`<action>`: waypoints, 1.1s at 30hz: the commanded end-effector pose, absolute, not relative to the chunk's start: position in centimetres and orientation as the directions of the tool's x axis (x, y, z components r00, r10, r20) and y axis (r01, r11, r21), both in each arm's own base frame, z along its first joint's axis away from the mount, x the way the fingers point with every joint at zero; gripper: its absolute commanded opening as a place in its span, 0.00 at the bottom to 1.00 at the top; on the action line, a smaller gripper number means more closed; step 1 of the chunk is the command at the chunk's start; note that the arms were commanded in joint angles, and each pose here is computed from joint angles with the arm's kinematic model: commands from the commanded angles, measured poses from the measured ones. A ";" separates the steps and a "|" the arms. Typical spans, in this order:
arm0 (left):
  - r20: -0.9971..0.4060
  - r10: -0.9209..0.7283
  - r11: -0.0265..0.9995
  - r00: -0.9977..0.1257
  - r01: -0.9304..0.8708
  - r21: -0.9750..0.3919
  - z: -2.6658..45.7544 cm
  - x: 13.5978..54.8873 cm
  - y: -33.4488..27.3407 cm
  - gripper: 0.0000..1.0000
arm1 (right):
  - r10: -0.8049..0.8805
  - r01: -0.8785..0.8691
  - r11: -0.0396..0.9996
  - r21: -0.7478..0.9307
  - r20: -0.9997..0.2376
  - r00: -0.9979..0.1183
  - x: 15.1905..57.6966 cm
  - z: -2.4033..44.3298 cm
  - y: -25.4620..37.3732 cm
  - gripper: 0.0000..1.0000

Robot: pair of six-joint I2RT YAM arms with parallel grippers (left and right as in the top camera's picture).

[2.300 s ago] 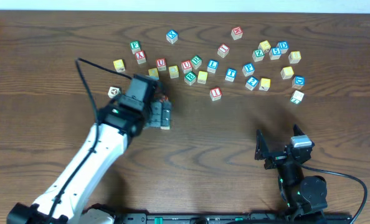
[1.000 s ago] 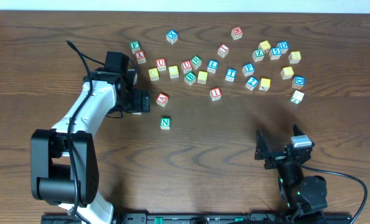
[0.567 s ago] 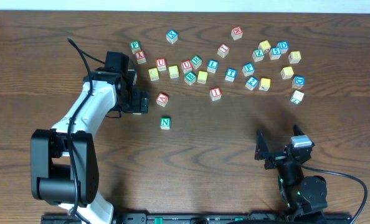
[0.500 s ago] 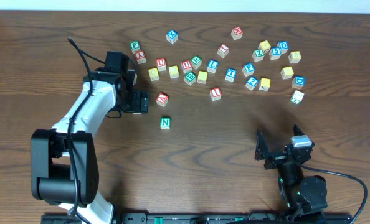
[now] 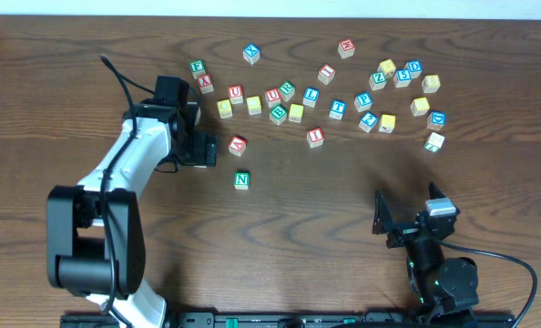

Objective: Spell out NEURIPS
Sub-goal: 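Move the left gripper over the red E block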

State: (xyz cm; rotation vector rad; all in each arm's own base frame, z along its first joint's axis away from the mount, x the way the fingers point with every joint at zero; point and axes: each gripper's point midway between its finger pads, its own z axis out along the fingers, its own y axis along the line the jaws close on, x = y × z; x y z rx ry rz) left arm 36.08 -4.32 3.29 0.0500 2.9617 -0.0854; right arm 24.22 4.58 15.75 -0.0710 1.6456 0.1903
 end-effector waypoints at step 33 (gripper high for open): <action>-0.187 0.036 0.999 -0.982 0.043 -0.034 1.9 37.3 -4.0 0.91 | 0.055 -0.155 0.986 0.068 -0.995 -0.086 24.2 15.6 4.4 0.99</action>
